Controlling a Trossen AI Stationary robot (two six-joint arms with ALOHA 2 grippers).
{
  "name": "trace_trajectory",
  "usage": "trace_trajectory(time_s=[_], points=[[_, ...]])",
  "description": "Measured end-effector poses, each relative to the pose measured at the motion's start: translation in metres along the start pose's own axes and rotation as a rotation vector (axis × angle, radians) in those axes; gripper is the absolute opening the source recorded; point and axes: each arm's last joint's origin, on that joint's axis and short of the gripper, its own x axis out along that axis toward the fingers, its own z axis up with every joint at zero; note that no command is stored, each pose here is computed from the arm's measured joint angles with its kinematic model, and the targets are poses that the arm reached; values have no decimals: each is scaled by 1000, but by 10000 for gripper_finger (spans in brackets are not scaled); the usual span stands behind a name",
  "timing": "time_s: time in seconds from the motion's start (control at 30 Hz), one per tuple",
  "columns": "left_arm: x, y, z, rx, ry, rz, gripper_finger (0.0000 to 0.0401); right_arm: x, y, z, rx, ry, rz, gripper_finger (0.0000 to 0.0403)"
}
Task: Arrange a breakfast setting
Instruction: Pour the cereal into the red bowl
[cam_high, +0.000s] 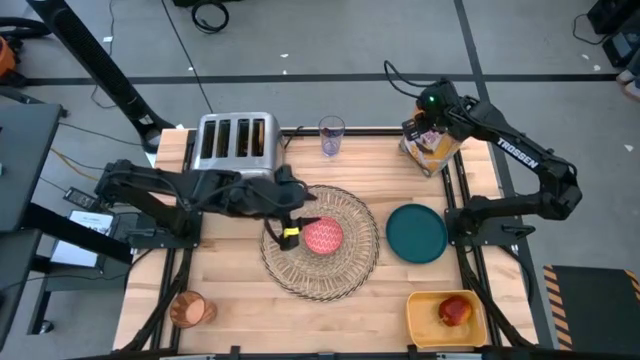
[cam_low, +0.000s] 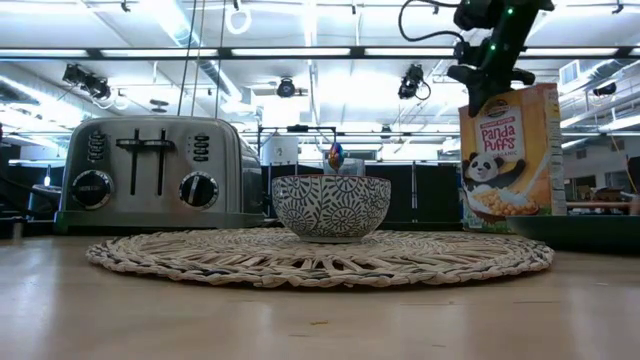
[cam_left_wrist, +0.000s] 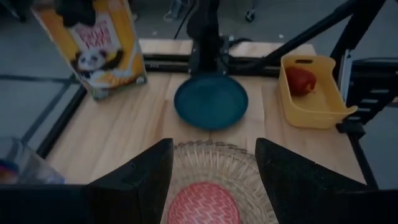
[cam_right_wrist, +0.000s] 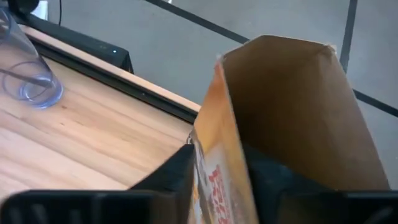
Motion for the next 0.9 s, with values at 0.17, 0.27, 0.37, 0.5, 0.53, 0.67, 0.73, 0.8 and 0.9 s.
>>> trace_trajectory(time_s=[0.17, 0.27, 0.37, 0.5, 0.53, 0.67, 0.73, 0.8, 0.9], points=[[-7, 2, 9, 21, -20, -1, 235, 0, -2, -1, -36, 17, -13, 15], [-9, 3, 8, 47, 13, 7, 235, 1, -4, -2, -52, 27, 4, 12], [-15, 8, 7, 51, 31, 17, 235, -3, -5, -3, -54, 29, 38, 7], [-23, 16, 9, 39, 24, 40, 235, -17, -4, -2, -99, -11, 82, 5], [-25, 19, 10, 34, 16, 50, 235, -21, -4, -1, -113, -28, 92, 5], [-31, 26, 12, 24, 2, 81, 235, -39, 0, 6, -221, -63, 157, 3], [-32, 28, 10, 25, 20, 89, 235, -49, 4, 8, -286, -76, 213, 3], [-32, 30, 10, 22, 21, 95, 235, -59, 8, 10, -344, -92, 276, 2], [-32, 31, 8, 11, 34, 101, 235, -73, 16, 11, -403, -119, 373, 2]])
